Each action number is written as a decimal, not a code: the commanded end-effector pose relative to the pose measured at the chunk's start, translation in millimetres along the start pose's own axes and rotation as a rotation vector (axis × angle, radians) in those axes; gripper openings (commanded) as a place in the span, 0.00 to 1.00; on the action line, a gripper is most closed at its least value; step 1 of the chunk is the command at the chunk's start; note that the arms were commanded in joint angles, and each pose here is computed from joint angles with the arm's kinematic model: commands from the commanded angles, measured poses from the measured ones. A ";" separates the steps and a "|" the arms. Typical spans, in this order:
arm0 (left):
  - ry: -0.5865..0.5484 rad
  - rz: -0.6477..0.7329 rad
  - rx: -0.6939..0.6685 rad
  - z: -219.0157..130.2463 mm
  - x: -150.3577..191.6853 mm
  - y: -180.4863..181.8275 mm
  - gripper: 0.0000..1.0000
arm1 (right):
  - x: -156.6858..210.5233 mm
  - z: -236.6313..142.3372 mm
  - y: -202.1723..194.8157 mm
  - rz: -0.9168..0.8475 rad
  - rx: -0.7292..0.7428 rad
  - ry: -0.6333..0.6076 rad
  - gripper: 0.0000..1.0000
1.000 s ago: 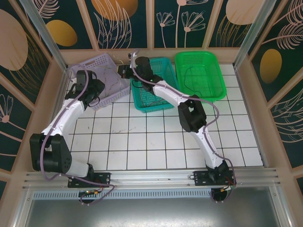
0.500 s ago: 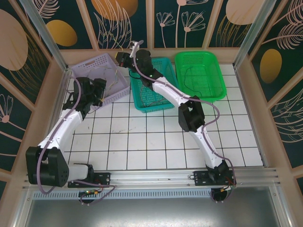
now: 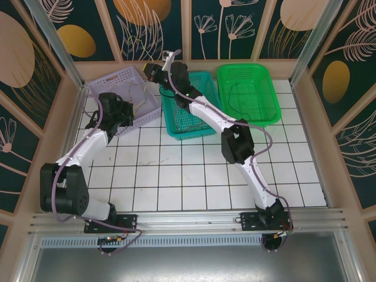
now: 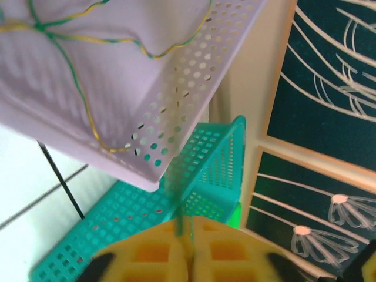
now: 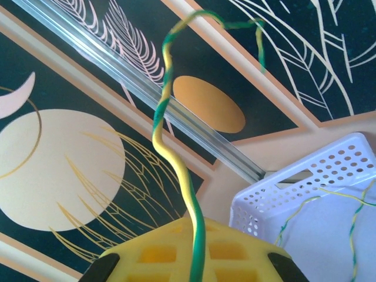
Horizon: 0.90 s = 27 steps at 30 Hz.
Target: Untangle the cables
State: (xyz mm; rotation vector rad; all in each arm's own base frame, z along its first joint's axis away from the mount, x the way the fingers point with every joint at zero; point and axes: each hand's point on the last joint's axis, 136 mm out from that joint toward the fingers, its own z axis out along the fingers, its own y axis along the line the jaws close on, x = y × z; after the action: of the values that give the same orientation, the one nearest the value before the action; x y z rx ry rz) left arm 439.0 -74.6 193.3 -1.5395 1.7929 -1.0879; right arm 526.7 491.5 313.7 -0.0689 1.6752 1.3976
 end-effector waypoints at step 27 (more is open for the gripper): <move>-0.231 0.684 -0.537 37.2 -115.2 44.5 0.00 | 137.8 21.5 -86.0 0.168 0.104 0.360 0.02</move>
State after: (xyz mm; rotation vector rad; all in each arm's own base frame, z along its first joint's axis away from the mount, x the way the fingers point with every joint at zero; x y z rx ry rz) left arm 455.4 10.9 111.6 -1.1019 2.3346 -0.1898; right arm 510.1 540.2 153.7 -0.1448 2.0921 1.4485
